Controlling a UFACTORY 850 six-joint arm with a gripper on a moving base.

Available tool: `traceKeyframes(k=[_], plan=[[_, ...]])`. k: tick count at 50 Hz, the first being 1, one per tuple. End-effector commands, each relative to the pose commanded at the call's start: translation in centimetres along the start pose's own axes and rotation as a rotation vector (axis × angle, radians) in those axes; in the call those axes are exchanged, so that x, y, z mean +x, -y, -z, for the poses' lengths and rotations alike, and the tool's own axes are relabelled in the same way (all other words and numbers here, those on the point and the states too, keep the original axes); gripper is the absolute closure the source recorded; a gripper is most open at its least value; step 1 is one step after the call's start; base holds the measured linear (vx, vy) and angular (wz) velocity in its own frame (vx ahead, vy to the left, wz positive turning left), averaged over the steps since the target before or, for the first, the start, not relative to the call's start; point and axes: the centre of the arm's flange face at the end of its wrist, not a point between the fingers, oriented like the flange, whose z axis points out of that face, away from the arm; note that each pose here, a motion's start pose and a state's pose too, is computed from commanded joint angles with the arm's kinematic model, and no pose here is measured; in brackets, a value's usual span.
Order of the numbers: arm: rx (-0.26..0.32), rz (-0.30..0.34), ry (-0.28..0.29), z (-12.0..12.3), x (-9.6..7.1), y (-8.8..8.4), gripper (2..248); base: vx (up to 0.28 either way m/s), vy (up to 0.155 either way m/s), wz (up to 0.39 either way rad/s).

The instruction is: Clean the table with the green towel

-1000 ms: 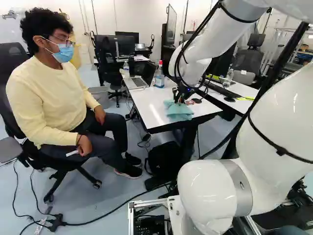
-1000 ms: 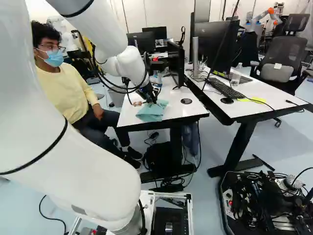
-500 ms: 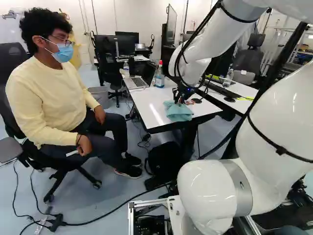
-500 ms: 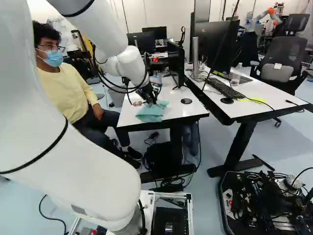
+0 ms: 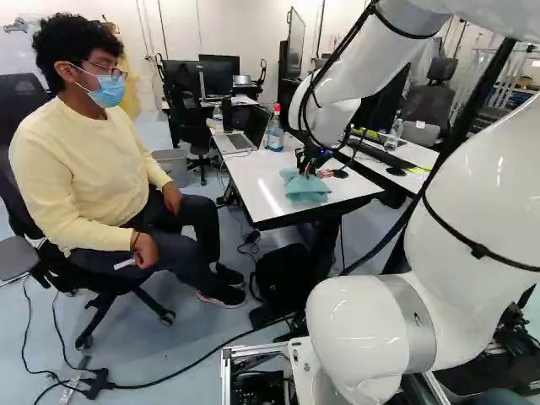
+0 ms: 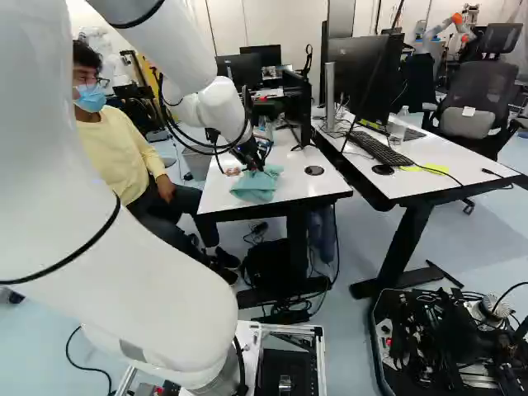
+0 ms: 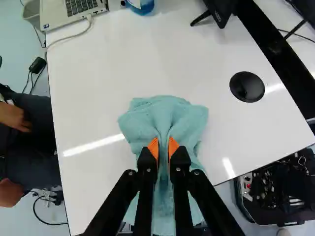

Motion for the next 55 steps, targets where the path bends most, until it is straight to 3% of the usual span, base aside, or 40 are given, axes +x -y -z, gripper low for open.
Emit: traceKeyframes(k=[9, 25, 55], plan=[[0.014, 0.046, -0.037, -0.6, 1.3, 1.3, 206, 0.000, 0.000, 0.000], [0.045, 0.117, -0.046, -1.5, 2.5, 4.0, 206, 0.000, 0.000, 0.000], [0.105, 0.192, -0.083, -3.6, 5.7, 9.1, 206, 0.000, 0.000, 0.000]])
